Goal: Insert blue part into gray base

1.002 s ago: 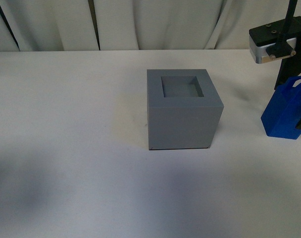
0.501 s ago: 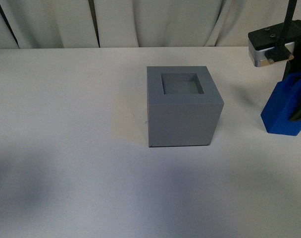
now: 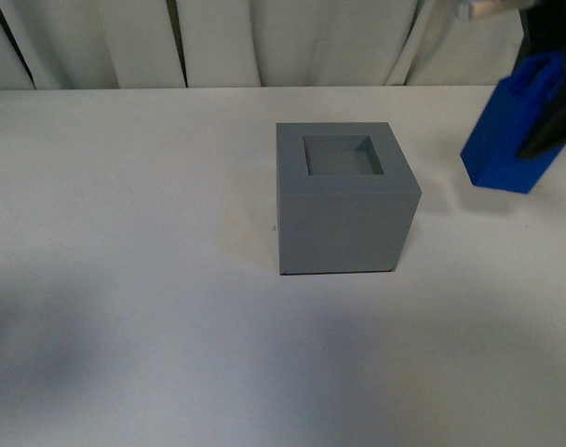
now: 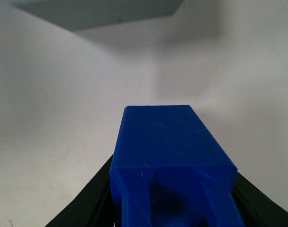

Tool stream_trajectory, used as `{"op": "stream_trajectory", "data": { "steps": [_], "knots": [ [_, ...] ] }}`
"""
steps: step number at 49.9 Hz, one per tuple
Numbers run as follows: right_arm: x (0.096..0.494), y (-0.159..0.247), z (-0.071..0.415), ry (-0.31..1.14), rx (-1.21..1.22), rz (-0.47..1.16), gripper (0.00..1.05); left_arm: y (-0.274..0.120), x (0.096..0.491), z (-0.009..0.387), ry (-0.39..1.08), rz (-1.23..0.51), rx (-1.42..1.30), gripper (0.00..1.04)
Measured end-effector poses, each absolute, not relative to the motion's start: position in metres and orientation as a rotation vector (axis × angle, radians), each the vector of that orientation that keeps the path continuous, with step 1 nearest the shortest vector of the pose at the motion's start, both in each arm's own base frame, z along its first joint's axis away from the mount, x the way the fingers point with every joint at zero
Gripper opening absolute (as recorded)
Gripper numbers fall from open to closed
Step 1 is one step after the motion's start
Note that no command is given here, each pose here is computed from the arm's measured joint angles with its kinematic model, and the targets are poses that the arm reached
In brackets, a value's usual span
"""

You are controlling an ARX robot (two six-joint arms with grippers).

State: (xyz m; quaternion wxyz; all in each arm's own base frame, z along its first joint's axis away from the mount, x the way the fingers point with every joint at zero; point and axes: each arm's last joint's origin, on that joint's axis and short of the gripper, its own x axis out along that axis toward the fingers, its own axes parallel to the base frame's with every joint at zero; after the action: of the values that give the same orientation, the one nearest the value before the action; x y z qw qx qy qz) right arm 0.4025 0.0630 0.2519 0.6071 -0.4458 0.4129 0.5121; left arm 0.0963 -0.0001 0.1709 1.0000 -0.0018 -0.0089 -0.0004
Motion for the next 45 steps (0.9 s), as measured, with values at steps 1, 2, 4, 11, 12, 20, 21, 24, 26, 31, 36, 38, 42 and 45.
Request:
{"op": "stream_trajectory", "data": {
  "steps": [1, 2, 4, 11, 12, 20, 21, 24, 26, 31, 36, 38, 42, 45],
  "knots": [
    [0.402, 0.066, 0.256, 0.945, -1.030, 1.188, 0.47, 0.000, 0.096, 0.171, -0.018, -0.001, -0.004, 0.99],
    [0.402, 0.070, 0.260, 0.934, -1.029, 1.192, 0.47, 0.000, 0.096, 0.171, -0.018, -0.001, -0.004, 0.99],
    [0.402, 0.078, 0.270, 0.905, -1.023, 1.203, 0.47, 0.000, 0.096, 0.171, -0.018, -0.001, -0.004, 0.99],
    [0.397, 0.103, 0.292, 0.844, -1.025, 1.235, 0.47, 0.000, 0.096, 0.171, -0.018, -0.001, -0.004, 0.99],
    [0.396, 0.106, 0.294, 0.838, -1.029, 1.238, 0.47, 0.000, 0.096, 0.171, -0.018, -0.001, -0.004, 0.99],
    [0.389, 0.130, 0.300, 0.814, -1.051, 1.270, 0.47, 0.000, 0.096, 0.171, -0.018, -0.001, -0.004, 0.99],
    [0.388, 0.132, 0.299, 0.813, -1.054, 1.274, 0.47, 0.000, 0.096, 0.171, -0.018, -0.001, -0.004, 0.99],
    [0.386, 0.139, 0.299, 0.809, -1.067, 1.282, 0.47, 0.000, 0.096, 0.171, -0.018, -0.001, -0.004, 0.99],
    [0.385, 0.144, 0.299, 0.804, -1.075, 1.285, 0.47, 0.000, 0.096, 0.171, -0.018, -0.001, -0.004, 0.99],
    [0.381, 0.154, 0.299, 0.791, -1.089, 1.300, 0.47, 0.000, 0.096, 0.171, -0.018, -0.001, -0.004, 0.99],
    [0.379, 0.162, 0.298, 0.787, -1.101, 1.306, 0.47, 0.000, 0.096, 0.171, -0.018, -0.001, -0.004, 0.99],
    [0.378, 0.165, 0.296, 0.788, -1.104, 1.311, 0.47, 0.000, 0.096, 0.171, -0.018, -0.001, -0.004, 0.99],
    [0.377, 0.168, 0.294, 0.792, -1.106, 1.319, 0.47, 0.000, 0.096, 0.171, -0.018, -0.001, -0.004, 0.99],
    [0.376, 0.171, 0.292, 0.795, -1.109, 1.324, 0.47, 0.000, 0.096, 0.171, -0.018, -0.001, -0.004, 0.99]
  ]
}}
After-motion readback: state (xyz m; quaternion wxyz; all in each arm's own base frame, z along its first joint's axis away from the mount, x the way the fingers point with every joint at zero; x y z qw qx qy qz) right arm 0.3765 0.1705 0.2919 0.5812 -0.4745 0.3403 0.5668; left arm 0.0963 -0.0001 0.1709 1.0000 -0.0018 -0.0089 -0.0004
